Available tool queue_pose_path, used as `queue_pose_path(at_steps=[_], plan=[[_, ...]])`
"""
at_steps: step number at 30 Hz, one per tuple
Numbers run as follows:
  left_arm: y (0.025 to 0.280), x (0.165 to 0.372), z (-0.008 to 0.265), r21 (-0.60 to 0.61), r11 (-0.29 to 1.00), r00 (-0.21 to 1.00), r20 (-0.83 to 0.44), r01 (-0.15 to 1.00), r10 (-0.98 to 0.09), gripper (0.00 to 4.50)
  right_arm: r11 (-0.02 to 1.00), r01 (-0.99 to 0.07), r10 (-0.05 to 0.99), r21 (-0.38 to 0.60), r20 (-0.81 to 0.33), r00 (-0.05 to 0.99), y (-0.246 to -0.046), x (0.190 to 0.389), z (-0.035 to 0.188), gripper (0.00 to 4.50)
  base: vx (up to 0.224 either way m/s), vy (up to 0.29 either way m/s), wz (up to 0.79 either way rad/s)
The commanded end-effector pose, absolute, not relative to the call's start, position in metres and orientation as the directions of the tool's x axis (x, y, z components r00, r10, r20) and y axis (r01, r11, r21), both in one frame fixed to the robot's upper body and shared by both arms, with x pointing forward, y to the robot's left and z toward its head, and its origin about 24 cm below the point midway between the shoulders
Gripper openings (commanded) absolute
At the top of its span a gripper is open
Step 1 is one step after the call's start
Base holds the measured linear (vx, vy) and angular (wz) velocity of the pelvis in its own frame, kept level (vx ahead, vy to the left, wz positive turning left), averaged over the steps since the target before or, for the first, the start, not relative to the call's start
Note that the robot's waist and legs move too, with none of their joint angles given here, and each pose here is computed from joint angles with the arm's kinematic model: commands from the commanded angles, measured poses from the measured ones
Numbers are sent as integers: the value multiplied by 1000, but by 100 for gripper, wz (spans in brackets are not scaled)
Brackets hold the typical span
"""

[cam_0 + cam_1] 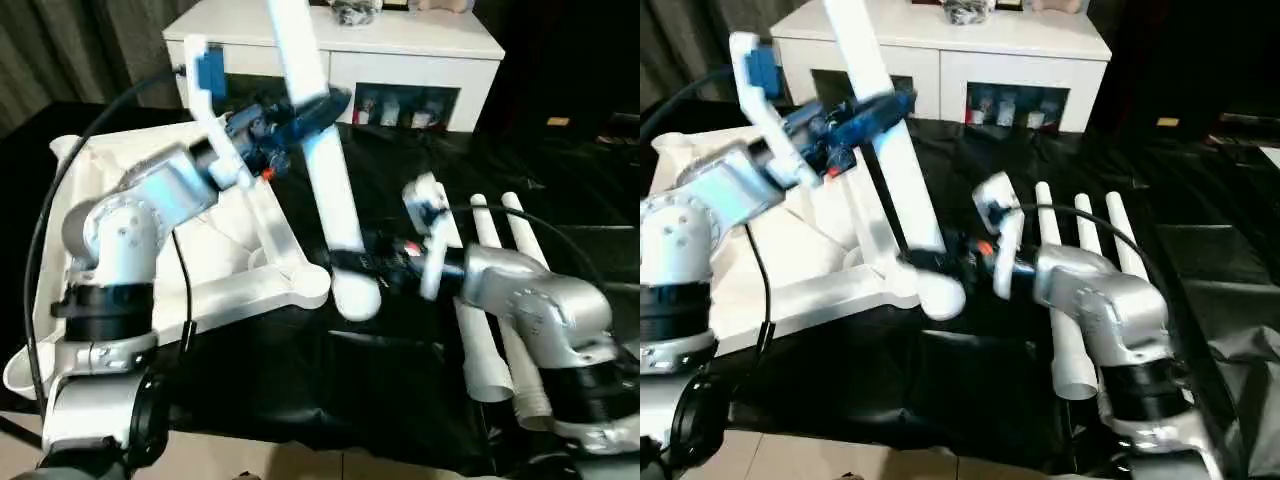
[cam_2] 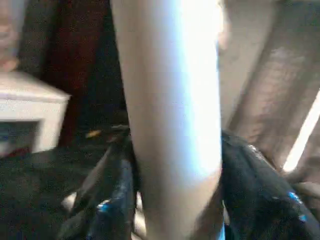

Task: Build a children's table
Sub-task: Pick table leg

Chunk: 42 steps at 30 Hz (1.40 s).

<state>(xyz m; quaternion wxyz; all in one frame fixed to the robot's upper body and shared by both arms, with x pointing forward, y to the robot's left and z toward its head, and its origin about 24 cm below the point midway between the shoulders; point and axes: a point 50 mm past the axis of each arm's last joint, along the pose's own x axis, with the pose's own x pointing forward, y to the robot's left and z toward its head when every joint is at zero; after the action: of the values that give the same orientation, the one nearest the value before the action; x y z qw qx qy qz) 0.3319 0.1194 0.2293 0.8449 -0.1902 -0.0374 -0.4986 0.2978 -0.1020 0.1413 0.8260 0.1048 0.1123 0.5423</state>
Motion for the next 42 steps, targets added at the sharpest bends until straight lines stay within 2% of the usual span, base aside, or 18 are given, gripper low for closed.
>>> queue_pose_path(at_steps=[1, 6, 13, 19, 23, 29, 30, 31, 32, 33, 35, 36, 38, 42], plan=[[108, 333, 225, -243, 515, 561, 194, 822, -804, 276, 445, -857, 892, 260, -38, 451, -107, 304, 151, 194, 0, 0, 0], [92, 331, 217, -252, 547, 592, 167, 798, -788, 284, 468, -859, 882, 209, -58, 467, -102, 304, 149, 189, 0, 0, 0], [87, 336, 202, -243, 662, 696, 90, 709, -713, 284, 539, -835, 842, 115, -78, 533, -97, 309, 150, 188, 0, 0, 0], [89, 336, 201, -255, 710, 747, 89, 656, -659, 220, 554, -826, 832, 99, -70, 550, -94, 310, 151, 188, 0, 0, 0], [90, 336, 201, -270, 705, 748, 97, 655, -657, 205, 558, -824, 830, 94, -68, 554, -93, 310, 151, 188, 0, 0, 0], [89, 331, 207, -360, 615, 697, 163, 701, -699, 199, 557, -828, 830, 67, -53, 555, -92, 310, 152, 188, 0, 0, 0], [89, 330, 208, -372, 596, 685, 176, 711, -707, 194, 551, -829, 834, 99, -37, 550, -92, 310, 153, 188, 0, 0, 0], [90, 329, 210, -380, 575, 670, 190, 724, -718, 190, 548, -828, 836, 120, -26, 549, -92, 310, 154, 223, 0, 0, 0], [90, 328, 210, -384, 562, 660, 199, 733, -725, 190, 547, -827, 836, 130, -20, 549, -93, 310, 154, 223, 0, 0, 0], [90, 325, 212, -388, 516, 621, 221, 764, -752, 189, 531, -828, 842, 180, 1, 540, -95, 311, 155, 258, 0, 0, 0], [90, 321, 214, -381, 460, 567, 238, 802, -789, 188, 501, -836, 855, 223, 18, 518, -99, 310, 156, 260, 0, 0, 0], [90, 321, 214, -381, 460, 567, 238, 802, -789, 186, 501, -836, 855, 223, 18, 518, -99, 310, 156, 279, 0, 0, 0], [90, 315, 217, -353, 382, 480, 253, 854, -840, 185, 440, -862, 887, 252, 30, 461, -104, 306, 158, 304, 0, 0, 0], [90, 308, 222, -330, 288, 385, 285, 899, -878, 185, 361, -886, 921, 290, 34, 387, -109, 301, 158, 336, 0, 0, 0]])
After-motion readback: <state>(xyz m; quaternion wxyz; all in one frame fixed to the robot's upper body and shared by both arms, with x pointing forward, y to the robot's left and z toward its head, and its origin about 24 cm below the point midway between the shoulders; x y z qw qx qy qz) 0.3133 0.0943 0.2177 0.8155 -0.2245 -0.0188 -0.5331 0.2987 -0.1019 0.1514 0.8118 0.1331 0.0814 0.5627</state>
